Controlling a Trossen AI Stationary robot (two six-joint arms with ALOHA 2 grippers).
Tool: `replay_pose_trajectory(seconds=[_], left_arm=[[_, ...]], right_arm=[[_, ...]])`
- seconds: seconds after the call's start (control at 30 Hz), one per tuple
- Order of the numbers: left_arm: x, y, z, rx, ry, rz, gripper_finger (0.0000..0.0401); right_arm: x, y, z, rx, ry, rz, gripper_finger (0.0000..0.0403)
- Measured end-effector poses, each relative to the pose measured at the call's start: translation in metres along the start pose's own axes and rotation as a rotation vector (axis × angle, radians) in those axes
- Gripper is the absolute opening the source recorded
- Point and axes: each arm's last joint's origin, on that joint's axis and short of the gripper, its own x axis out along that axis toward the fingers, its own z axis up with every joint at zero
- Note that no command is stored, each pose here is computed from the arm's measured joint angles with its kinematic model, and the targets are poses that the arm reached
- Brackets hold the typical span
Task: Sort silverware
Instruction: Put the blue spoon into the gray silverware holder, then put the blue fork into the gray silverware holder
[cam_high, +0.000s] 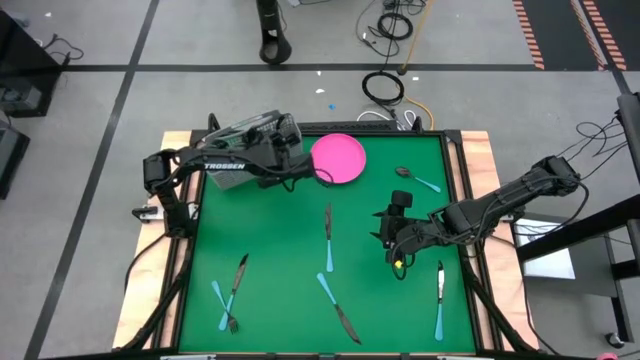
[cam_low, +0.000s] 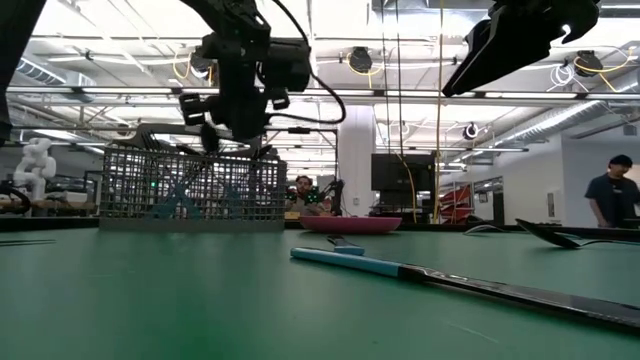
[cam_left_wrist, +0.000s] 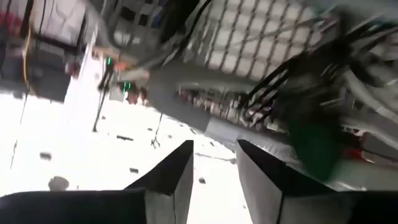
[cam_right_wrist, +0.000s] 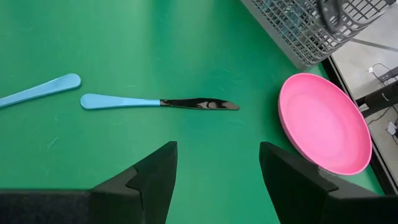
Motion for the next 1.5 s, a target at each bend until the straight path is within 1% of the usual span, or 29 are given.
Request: replay_pose_trajectory(seconds=[0.13, 0.3, 0.37, 0.5, 0.6, 0.67, 0.73, 0.8, 0.9, 0.97, 1.07, 1.13, 1.2, 1.3, 1.4, 1.47, 1.5], left_arm=[[-0.006, 0.010, -0.010, -0.083, 0.011, 0.023, 0.0125], [-0.022, 0.021, -0.030, -0.188, -0.008, 0.074, 0.0125], [-0.029, 0.023, -0.038, -0.274, -0.020, 0.092, 0.0125], [-0.045, 0.022, -0.055, -0.499, -0.060, 0.131, 0.0125], [-0.057, 0.017, -0.064, -0.676, -0.179, 0.127, 0.0125], [-0.067, 0.014, -0.067, -0.809, -0.320, 0.092, 0.0125], [-0.078, 0.010, -0.070, -0.939, -0.494, 0.022, 0.0125], [-0.089, 0.008, -0.069, -1.054, -0.677, -0.079, 0.0125], [-0.104, 0.009, -0.063, -1.167, -0.916, -0.240, 0.0125], [-0.116, 0.013, -0.054, -1.206, -1.026, -0.299, 0.0125], [-0.132, 0.016, -0.032, -1.184, -1.129, -0.315, 0.0125], [-0.143, 0.018, -0.016, -1.206, -1.178, -0.317, 0.0125], [-0.154, 0.019, -0.004, -1.196, -1.249, -0.325, 0.0125], [-0.170, 0.021, 0.015, -1.213, -1.392, -0.318, 0.0125], [-0.179, 0.019, 0.032, -1.226, -1.519, -0.293, 0.0125], [-0.180, 0.018, 0.040, -1.265, -1.590, -0.269, 0.0125], [-0.179, 0.018, 0.045, -1.287, -1.623, -0.275, 0.0125]], right_arm=[[0.000, 0.000, 0.000, 0.000, 0.000, 0.000, 0.0217], [0.000, 0.000, 0.000, 0.000, 0.000, 0.000, 0.0217], [0.000, 0.000, 0.000, 0.001, 0.000, 0.000, 0.0217], [0.000, 0.000, 0.000, 0.002, 0.000, 0.000, 0.0217], [0.000, 0.000, 0.000, 0.012, 0.000, 0.000, 0.0217], [0.000, 0.000, 0.000, 0.012, 0.000, 0.000, 0.0217], [0.000, 0.000, 0.000, 0.014, 0.000, 0.001, 0.0217], [0.000, 0.000, 0.000, 0.021, 0.000, 0.001, 0.0217], [0.000, 0.000, 0.000, 0.043, 0.000, 0.001, 0.0217], [0.000, 0.000, 0.000, 0.062, 0.000, 0.001, 0.0217], [0.000, 0.001, -0.001, 0.101, 0.008, 0.004, 0.0217], [-0.001, 0.002, -0.003, 0.123, 0.023, 0.006, 0.0217], [-0.003, 0.004, -0.006, 0.139, 0.044, 0.009, 0.0217], [-0.007, 0.009, -0.013, 0.166, 0.087, 0.012, 0.0217], [-0.012, 0.013, -0.020, 0.196, 0.127, 0.013, 0.0217], [-0.016, 0.016, -0.024, 0.218, 0.155, 0.011, 0.0217], [-0.018, 0.018, -0.027, 0.229, 0.172, 0.009, 0.0217]])
